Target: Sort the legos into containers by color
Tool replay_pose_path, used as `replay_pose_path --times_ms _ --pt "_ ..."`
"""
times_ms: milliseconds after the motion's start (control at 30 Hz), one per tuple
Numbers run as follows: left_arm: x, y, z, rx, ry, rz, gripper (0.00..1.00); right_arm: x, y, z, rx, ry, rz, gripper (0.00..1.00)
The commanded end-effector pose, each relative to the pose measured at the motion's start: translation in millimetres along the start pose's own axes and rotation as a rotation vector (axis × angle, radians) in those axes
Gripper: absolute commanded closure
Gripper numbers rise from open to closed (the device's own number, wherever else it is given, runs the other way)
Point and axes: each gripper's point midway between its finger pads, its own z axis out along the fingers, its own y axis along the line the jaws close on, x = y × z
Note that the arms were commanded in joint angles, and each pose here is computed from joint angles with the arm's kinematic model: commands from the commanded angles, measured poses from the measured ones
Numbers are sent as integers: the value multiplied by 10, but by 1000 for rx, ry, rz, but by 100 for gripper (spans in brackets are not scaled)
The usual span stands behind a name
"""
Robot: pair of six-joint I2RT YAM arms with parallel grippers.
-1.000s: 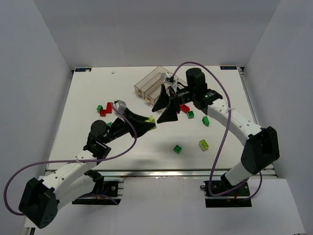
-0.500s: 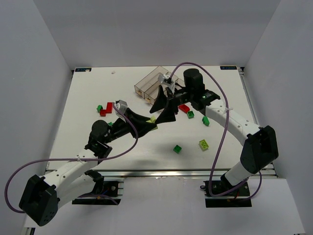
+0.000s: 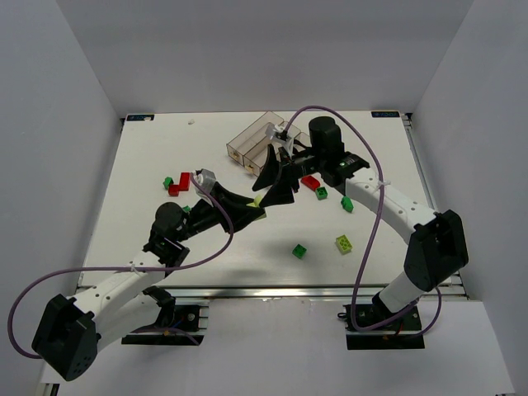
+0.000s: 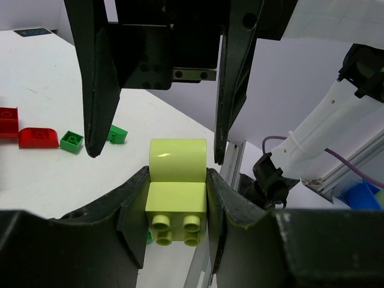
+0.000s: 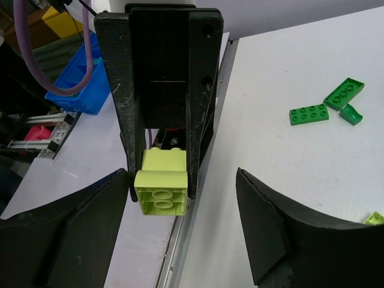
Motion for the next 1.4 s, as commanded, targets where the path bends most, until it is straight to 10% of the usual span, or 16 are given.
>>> replay_pose_path --times_ms 0,1000,1367 --pt "-88 -39 9 3 -19 30 100 10 -27 23 3 -3 -5 24" --pt "-110 50 22 -43 -30 44 100 37 46 40 -34 2 5 36" --pt "-78 66 15 -47 -23 39 100 13 129 50 -88 0 0 70"
